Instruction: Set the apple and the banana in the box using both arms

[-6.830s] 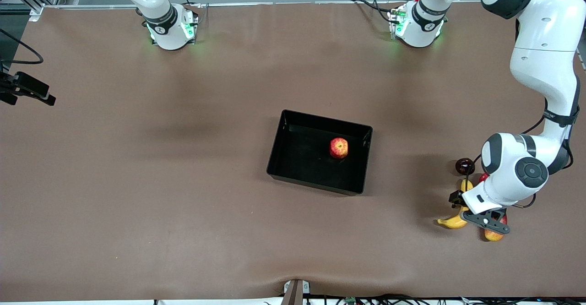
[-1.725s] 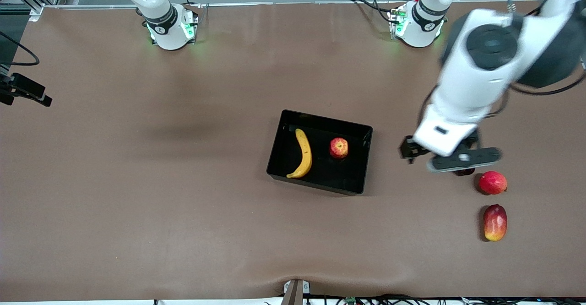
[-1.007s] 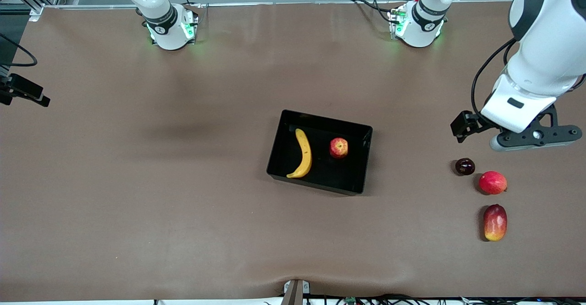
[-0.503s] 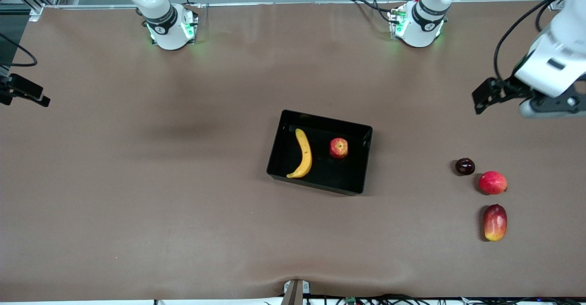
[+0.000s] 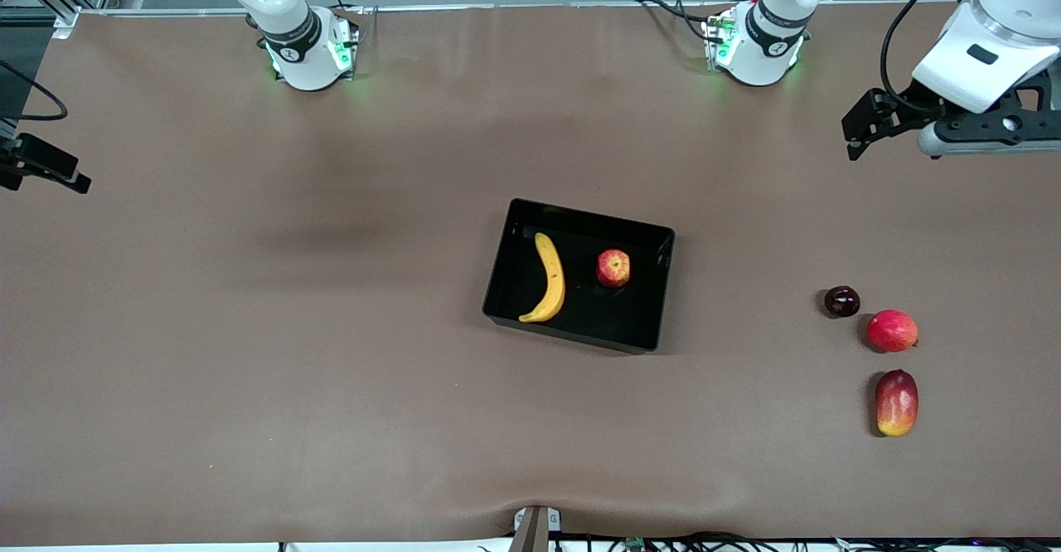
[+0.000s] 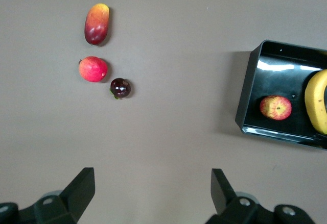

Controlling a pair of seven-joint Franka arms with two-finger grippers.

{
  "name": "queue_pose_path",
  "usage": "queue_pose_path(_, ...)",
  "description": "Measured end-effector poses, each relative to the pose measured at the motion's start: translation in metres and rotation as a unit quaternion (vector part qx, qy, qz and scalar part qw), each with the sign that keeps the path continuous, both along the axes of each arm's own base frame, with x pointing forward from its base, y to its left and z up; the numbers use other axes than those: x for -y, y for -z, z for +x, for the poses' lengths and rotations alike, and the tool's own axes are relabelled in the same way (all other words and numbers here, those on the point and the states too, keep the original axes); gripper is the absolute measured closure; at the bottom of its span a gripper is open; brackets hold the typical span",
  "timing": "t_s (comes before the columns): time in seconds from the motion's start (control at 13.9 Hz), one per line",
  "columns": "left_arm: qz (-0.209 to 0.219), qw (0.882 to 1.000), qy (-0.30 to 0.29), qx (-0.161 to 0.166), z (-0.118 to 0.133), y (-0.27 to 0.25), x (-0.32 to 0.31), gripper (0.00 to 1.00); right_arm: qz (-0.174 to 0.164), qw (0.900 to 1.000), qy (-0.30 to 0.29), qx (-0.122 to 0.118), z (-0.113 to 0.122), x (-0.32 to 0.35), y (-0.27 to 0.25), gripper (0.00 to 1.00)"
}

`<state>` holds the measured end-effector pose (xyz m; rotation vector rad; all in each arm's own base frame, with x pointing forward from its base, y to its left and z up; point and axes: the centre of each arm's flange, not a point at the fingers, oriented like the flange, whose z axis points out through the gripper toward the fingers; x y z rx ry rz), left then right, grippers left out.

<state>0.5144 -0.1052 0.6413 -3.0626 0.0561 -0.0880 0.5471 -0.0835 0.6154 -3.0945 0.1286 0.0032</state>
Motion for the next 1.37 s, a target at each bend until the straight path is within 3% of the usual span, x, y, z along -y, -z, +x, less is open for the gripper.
queue_pose_path(1.37,-0.016,1.000,-0.016,-0.009,0.014,0.012,-0.013,0.00,0.000,1.000,0.000,0.000,0.000,0.000,0.000,0.00)
